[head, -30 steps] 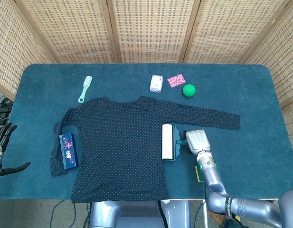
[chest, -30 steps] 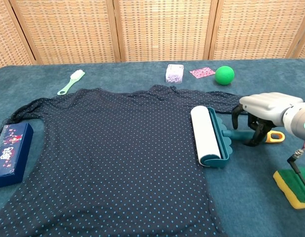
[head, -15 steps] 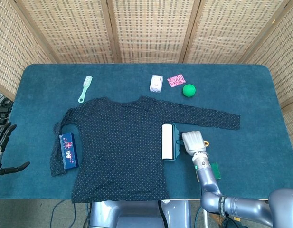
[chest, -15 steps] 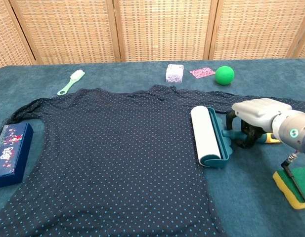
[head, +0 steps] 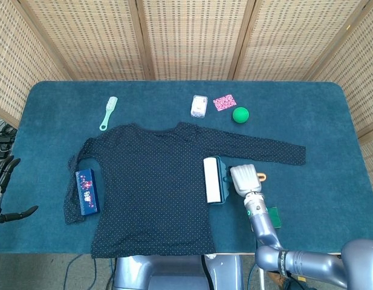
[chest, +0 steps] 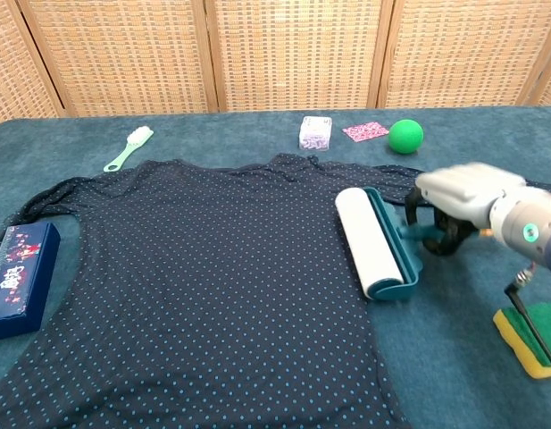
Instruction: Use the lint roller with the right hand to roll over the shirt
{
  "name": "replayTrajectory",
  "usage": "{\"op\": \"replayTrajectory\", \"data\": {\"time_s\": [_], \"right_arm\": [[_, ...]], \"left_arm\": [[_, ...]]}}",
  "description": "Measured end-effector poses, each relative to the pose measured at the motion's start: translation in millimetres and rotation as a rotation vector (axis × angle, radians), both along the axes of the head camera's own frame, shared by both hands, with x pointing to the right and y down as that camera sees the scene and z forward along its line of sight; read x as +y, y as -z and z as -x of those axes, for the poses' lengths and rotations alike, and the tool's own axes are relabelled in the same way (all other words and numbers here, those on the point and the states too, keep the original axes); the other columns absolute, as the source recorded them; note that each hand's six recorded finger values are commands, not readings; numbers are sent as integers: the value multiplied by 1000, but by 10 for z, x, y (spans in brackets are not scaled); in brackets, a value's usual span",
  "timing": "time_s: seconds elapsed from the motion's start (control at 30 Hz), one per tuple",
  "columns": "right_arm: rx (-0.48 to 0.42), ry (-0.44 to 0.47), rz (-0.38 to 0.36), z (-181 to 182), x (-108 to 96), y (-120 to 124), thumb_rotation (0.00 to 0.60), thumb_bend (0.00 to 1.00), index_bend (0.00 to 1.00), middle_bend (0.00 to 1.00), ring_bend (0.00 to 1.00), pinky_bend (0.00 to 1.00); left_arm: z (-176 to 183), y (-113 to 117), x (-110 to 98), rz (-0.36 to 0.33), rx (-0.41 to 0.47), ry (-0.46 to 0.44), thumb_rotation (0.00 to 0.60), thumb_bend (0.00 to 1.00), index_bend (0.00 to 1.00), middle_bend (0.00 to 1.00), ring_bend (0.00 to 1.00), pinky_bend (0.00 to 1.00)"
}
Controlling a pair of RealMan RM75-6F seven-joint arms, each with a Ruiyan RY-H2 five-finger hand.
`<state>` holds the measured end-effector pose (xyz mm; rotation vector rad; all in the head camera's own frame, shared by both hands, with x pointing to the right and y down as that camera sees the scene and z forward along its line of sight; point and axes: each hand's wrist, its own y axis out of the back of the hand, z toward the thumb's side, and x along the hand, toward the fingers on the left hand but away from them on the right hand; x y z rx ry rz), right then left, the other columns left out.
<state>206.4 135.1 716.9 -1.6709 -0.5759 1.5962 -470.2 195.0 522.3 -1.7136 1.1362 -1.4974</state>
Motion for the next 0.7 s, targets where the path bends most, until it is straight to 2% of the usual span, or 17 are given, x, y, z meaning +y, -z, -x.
{"op": "replayTrajectory", "data": {"time_s": [0.23,0.47,0.7], "right_arm": [[66,73,-80,170,-258,244,600,860,672,1000,1000,1000],[202,181,-147,412,-473,401,600,860,675,1000,1000,1000],[319,231,-146,734,-539,367,600,860,684,1000,1000,1000]], "left_arm": [[14,-6,-16,6,10,4,600,0,0,0,0,0],[26,-31,-35,19,21,5,600,0,0,0,0,0],[61,-48,-68,30,37,13,600,0,0,0,0,0]]}}
